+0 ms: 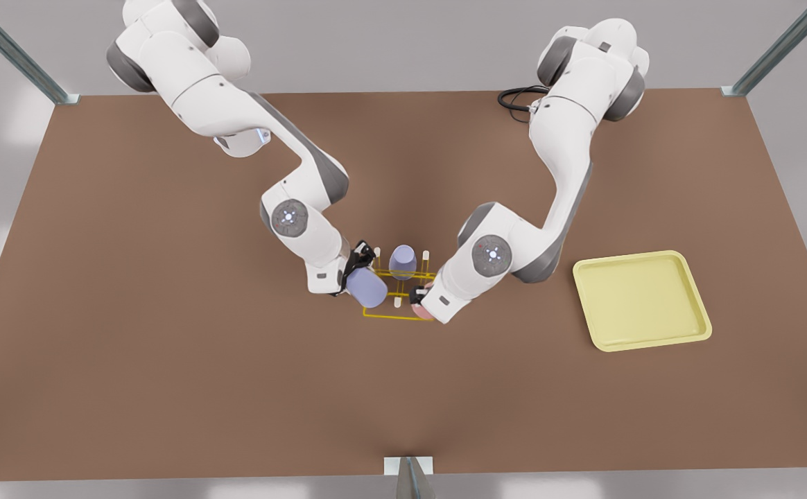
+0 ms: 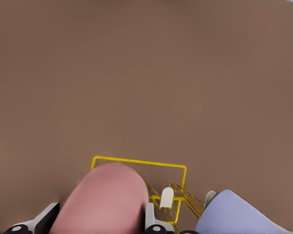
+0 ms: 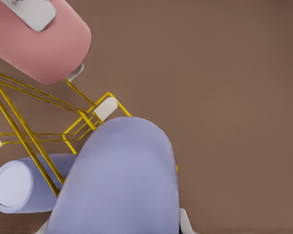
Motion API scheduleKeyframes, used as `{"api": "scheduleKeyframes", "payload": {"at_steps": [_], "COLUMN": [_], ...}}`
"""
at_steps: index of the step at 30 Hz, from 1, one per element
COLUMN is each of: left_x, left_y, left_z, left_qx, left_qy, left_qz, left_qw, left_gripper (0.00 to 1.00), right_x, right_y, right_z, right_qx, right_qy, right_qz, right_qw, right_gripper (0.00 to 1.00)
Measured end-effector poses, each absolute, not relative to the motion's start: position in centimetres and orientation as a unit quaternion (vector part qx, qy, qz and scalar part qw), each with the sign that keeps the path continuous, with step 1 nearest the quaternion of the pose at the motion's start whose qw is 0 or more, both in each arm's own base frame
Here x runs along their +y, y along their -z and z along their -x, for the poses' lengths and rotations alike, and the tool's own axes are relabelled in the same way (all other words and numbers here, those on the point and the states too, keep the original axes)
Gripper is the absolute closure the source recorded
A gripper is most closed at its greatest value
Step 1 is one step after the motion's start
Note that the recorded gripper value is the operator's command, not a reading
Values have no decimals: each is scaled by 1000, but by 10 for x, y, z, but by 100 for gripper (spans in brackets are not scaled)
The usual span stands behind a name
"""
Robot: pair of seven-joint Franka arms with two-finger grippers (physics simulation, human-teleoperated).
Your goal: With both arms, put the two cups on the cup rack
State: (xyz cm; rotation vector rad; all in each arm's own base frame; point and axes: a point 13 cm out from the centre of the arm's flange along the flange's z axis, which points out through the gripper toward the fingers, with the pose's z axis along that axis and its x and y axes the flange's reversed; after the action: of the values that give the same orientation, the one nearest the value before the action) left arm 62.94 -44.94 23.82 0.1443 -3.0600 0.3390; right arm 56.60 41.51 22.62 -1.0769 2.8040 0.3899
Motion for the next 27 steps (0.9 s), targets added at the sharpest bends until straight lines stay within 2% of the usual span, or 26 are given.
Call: {"api": "scheduleKeyframes", "payload": {"at_steps": [2, 3, 4, 5, 6, 12, 13, 14, 16, 17, 19, 21, 22, 23, 25, 27], "left_x": [-452, -453, -454, -455, -455, -456, -445, -404, -268, -207, -146, -122, -122, -122, -108, -85], "left_y": [-227, -223, -220, -218, -216, -211, -226, -261, -338, -366, -396, -420, -427, -435, -434, -423], "left_z": [-625, -625, -625, -625, -625, -626, -634, -655, -698, -703, -685, -632, -617, -605, -579, -576], "left_qx": [-992, -992, -991, -991, -990, -986, -984, -981, -971, -967, -972, -981, -985, -988, -990, -991], "left_qy": [-102, -100, -99, -99, -98, -98, -100, -100, -83, -71, -26, 29, 45, 57, 72, 66], "left_qz": [-62, -69, -77, -85, -93, -130, -141, -164, -224, -245, -234, -190, -165, -143, -117, -113], "left_qw": [37, 38, 39, 40, 40, 43, 37, 26, 2, -4, 3, 11, 12, 11, 23, 39], "left_gripper": [18, 18, 18, 18, 0, 0, 0, 0, 0, 0, 0, 0, 0, 0, 0, 0], "right_x": [415, 416, 417, 418, 418, 415, 415, 415, 415, 409, 344, 244, 194, 155, 96, 54], "right_y": [-223, -224, -223, -223, -223, -224, -226, -231, -258, -274, -293, -286, -280, -281, -316, -365], "right_z": [-565, -565, -567, -568, -568, -572, -573, -577, -596, -609, -655, -691, -702, -708, -712, -705], "right_qx": [923, 923, 923, 922, 922, 922, 922, 922, 923, 924, 942, 963, 970, 974, 979, 983], "right_qy": [-128, -129, -129, -129, -129, -128, -128, -129, -131, -130, -102, -42, -10, 16, 51, 67], "right_qz": [358, 359, 360, 360, 361, 361, 360, 360, 354, 348, 306, 257, 235, 219, 190, 162], "right_qw": [52, 53, 52, 52, 52, 53, 54, 58, 76, 85, 89, 71, 59, 50, 55, 61], "right_gripper": [27, 11, 0, 0, 0, 0, 0, 0, 0, 0, 0, 0, 0, 0, 0, 0]}}
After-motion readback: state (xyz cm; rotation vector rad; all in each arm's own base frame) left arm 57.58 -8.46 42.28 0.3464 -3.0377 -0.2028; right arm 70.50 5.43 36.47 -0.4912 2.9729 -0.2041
